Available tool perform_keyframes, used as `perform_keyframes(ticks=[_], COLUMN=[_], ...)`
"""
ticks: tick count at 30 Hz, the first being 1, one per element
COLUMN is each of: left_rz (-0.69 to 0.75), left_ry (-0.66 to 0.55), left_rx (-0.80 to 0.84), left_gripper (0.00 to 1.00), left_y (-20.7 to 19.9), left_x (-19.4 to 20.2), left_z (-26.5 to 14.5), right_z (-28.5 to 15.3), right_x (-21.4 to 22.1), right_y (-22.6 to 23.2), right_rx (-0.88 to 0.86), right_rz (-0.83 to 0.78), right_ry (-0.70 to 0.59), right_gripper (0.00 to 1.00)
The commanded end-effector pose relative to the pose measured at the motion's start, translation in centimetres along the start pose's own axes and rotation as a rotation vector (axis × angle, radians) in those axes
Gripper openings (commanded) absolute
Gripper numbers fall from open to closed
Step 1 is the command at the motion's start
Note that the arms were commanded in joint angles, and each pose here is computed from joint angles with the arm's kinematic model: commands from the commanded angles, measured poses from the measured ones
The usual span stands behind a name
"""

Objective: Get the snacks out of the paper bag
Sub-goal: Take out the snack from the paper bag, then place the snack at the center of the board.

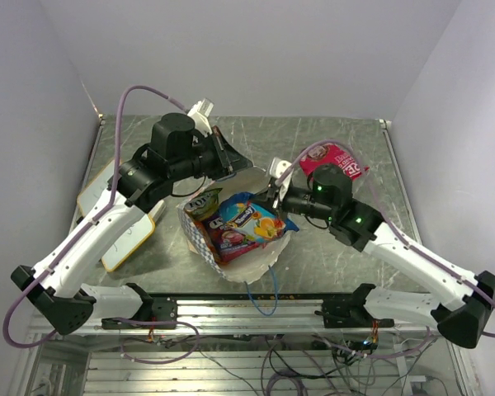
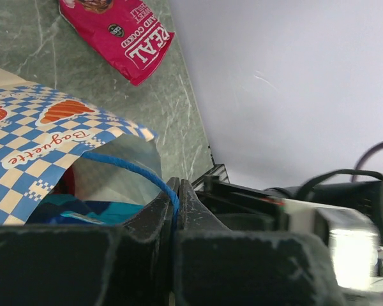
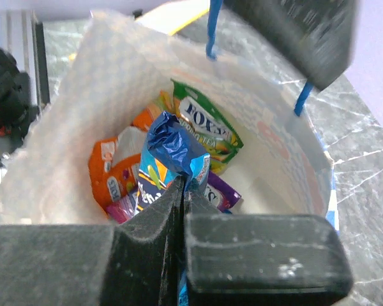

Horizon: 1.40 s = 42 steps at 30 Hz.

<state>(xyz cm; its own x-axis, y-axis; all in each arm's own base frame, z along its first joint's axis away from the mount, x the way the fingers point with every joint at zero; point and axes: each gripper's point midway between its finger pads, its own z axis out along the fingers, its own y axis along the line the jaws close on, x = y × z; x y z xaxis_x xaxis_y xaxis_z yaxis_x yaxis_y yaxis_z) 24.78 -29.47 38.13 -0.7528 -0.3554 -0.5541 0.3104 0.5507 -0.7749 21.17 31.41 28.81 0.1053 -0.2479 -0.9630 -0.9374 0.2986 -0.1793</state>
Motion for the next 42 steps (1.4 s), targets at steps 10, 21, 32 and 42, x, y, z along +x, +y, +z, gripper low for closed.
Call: perform_keyframes(ticks=[10,21,32,42], left_rz=[0.004,-0.005,-0.009,0.019], left_ry=[-0.015,-0.021,0.007,0.052], left_rx=[-0.123,-0.264,-0.233,-0.215], left_gripper=[0.07,0.07,0.07,0.07], left_y=[1.7,4.1,3.7,3.2], left_x=[-1.2,-1.5,-1.3,-0.8], left_z=[0.9,-0.3,-0.2,-0.3], right_z=[-8.5,-14.5,-15.0,-11.3], right_x=[-16.6,-21.3,-18.6,-8.9], right_y=[-5.3,-11.8,-20.1,-29.9], right_rx=[0.305,0.699,1.13,1.29], right_rz=[0.015,-0.095,0.034,0.238], right_ry=[-0.245,-0.226,-0.172,-0.131], right_gripper=[0.0,0.0,0.0,0.0])
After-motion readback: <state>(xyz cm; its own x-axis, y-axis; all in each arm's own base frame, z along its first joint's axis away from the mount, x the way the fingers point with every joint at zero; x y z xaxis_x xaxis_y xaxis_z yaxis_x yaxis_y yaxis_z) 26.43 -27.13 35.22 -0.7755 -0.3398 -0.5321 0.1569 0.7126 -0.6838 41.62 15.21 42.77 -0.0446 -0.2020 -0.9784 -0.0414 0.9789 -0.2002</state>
